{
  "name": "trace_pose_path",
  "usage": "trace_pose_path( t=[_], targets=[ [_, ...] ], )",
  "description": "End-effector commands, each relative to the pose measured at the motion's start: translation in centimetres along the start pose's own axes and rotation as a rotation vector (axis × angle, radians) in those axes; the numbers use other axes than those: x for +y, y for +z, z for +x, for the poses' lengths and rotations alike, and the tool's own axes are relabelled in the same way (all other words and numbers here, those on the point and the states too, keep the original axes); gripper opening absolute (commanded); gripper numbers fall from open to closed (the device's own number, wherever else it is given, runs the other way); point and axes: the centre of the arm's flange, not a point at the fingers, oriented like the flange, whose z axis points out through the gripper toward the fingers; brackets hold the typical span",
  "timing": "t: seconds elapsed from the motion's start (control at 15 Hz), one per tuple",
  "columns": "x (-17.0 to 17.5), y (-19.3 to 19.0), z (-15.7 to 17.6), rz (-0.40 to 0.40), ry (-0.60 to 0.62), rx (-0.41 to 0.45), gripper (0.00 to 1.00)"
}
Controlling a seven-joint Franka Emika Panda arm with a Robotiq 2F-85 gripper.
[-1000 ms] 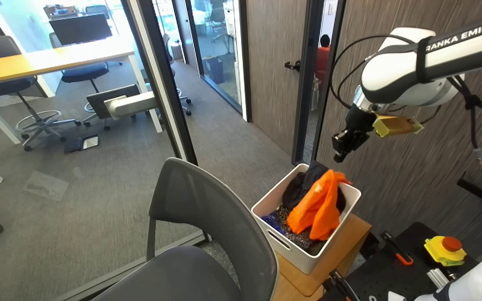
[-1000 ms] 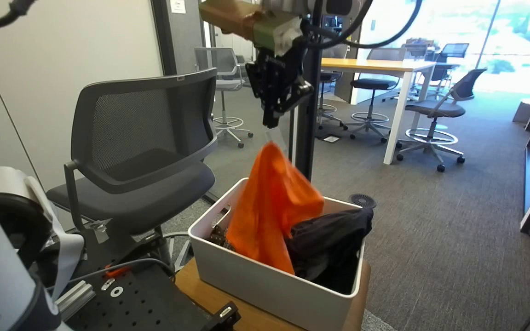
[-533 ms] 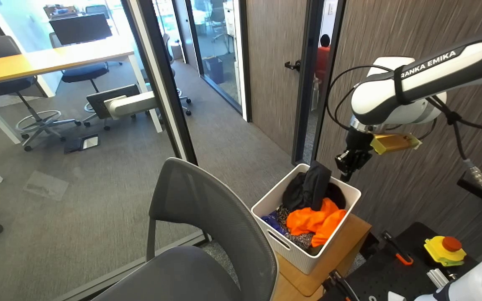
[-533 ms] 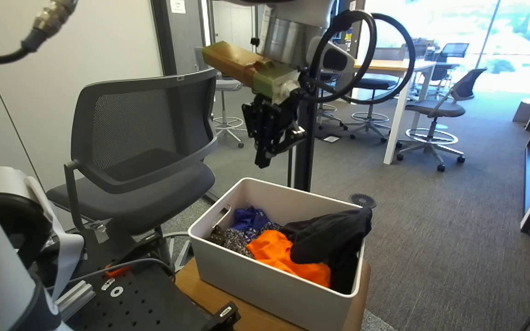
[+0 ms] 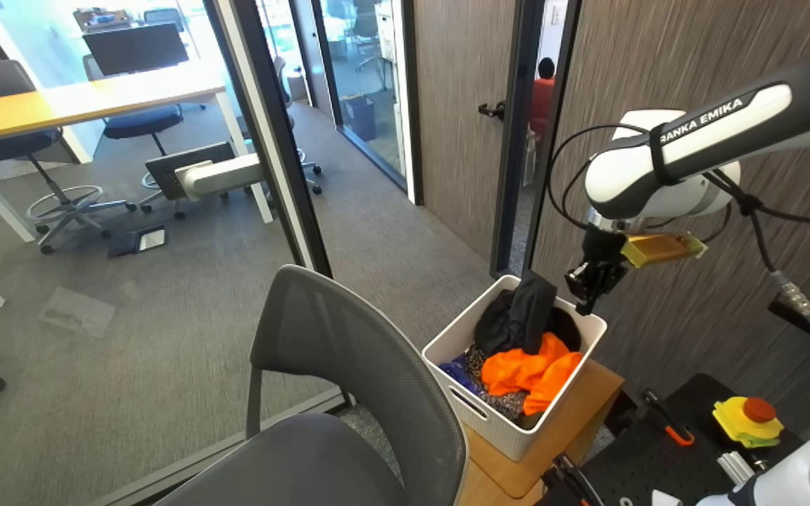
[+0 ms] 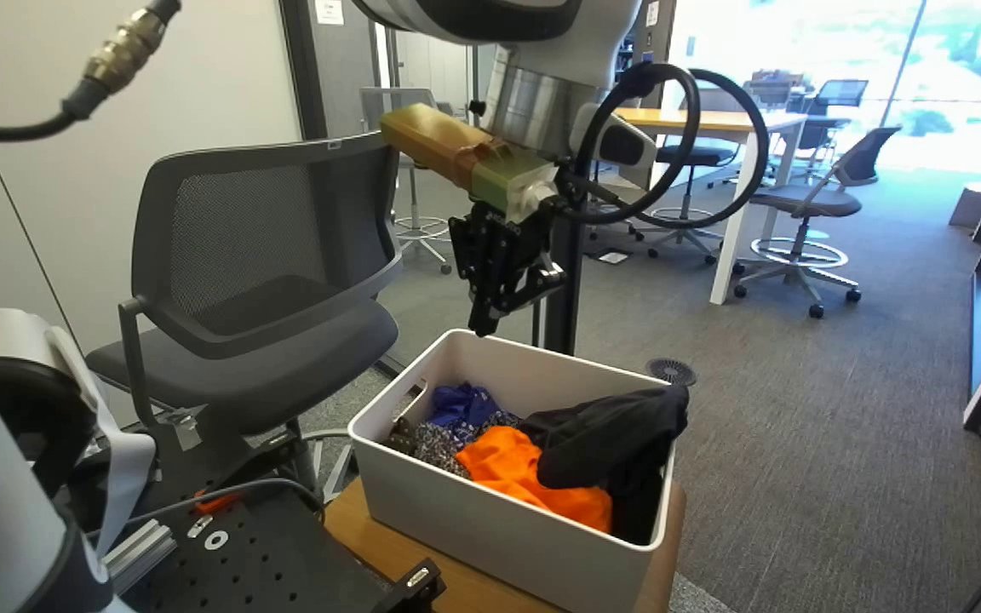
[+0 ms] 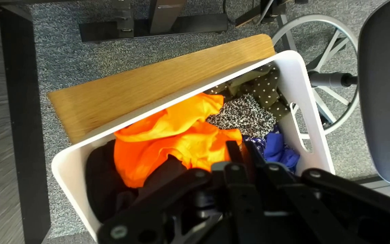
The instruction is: Remove the orange cloth from the backrest of the chair and place it inside the box
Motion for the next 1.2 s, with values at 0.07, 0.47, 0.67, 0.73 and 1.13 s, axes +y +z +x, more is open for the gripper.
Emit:
trace_pose_path(
  t=[0.07, 0.47, 0.67, 0.73, 1.13],
  targets=[
    [0.6, -3.5, -1.9, -0.025, -0.011, 0.041, 0.48],
    [0.9, -12.2, -9.3, -0.137, -0.121, 0.125, 0.94],
    [0.3, -16.2, -13.2, -0.187, -0.176, 0.194, 1.00],
    [0.1, -17.4, -14.4, -0.191, -0.192, 0.210, 1.00],
    [-2.3, -22.6, -24.7, -0.223, -0.399, 0.222, 1.00]
  ],
)
